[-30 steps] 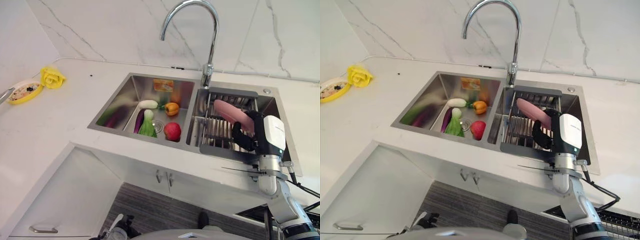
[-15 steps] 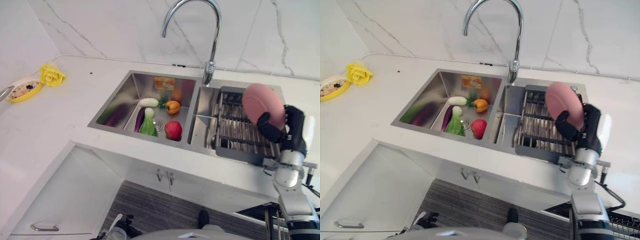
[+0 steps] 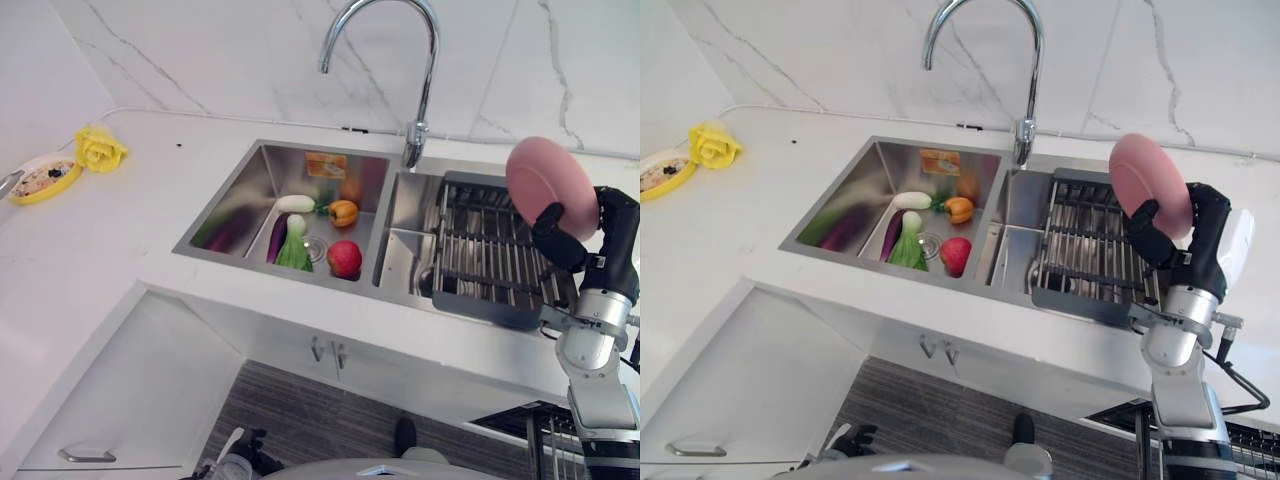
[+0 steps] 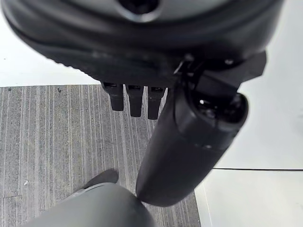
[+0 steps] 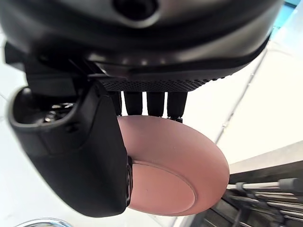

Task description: Place the dishes in the dishwasher.

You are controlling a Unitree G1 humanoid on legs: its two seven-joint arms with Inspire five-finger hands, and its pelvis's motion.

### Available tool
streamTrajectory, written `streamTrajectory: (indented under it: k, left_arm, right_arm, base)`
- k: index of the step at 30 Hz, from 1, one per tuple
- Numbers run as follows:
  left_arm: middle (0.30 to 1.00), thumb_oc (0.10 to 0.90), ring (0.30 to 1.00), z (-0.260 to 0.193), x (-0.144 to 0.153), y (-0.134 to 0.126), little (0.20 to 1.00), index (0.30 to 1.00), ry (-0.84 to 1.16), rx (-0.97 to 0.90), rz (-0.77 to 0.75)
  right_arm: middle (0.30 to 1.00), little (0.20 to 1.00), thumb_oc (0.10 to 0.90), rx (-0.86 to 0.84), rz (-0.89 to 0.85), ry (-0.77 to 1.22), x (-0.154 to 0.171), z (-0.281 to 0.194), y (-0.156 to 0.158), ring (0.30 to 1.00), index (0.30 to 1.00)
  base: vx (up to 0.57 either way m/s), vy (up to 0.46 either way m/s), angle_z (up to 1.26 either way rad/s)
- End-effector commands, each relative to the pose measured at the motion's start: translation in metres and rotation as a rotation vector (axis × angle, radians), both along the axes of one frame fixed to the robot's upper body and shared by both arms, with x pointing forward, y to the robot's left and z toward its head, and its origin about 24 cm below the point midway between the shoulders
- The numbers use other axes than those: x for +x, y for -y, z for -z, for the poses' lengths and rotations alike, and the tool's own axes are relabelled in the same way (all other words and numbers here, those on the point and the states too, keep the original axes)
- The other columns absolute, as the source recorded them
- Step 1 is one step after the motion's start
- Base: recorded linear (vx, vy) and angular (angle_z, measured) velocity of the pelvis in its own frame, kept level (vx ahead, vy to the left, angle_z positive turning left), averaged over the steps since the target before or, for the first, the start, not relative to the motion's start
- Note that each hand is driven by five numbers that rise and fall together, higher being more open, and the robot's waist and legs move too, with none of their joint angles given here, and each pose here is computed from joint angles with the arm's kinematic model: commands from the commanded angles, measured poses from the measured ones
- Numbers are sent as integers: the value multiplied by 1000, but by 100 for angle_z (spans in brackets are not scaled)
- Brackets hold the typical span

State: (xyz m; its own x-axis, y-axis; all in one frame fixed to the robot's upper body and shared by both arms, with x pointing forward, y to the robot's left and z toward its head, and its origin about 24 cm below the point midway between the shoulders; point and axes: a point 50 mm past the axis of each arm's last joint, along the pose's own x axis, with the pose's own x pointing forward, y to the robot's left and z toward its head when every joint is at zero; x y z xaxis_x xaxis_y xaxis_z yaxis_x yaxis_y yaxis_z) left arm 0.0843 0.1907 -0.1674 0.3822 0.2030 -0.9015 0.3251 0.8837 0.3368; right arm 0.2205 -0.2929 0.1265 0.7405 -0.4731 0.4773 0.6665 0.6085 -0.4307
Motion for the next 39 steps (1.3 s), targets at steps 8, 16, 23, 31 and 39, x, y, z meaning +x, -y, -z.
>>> streamTrajectory:
  k: [8, 16, 23, 31, 39]
  left_arm:
    - [900, 800, 900, -2, 4, -26, 900, 900, -23, 73, 25]
    - [900, 800, 900, -10, 19, -49, 900, 900, -4, 157, 98]
    - [900, 800, 900, -15, 25, -59, 900, 900, 23, 158, 41]
    - [900, 800, 900, -8, 8, -50, 900, 900, -14, 117, -40]
    - [900, 800, 900, -5, 21, -19, 900, 900, 16, 36, 59]
  right_arm:
    - [300, 300, 400, -395, 135, 469, -30, -105, 8, 300, 300]
    - [300, 300, 400, -582, 272, 313, -27, -92, 24, 300, 300]
    - [300, 300, 400, -845, 312, 58, -12, -78, 38, 300, 300]
    - [300, 300, 400, -959, 282, 71, -4, -84, 20, 300, 300]
    - [300, 300, 400, -1042, 138, 161, 1, -99, -11, 300, 300]
  base:
    - [-70, 109, -9]
    - [-206, 52, -76]
    - [-190, -34, -75]
    - [-46, -197, -71]
    - [20, -143, -55]
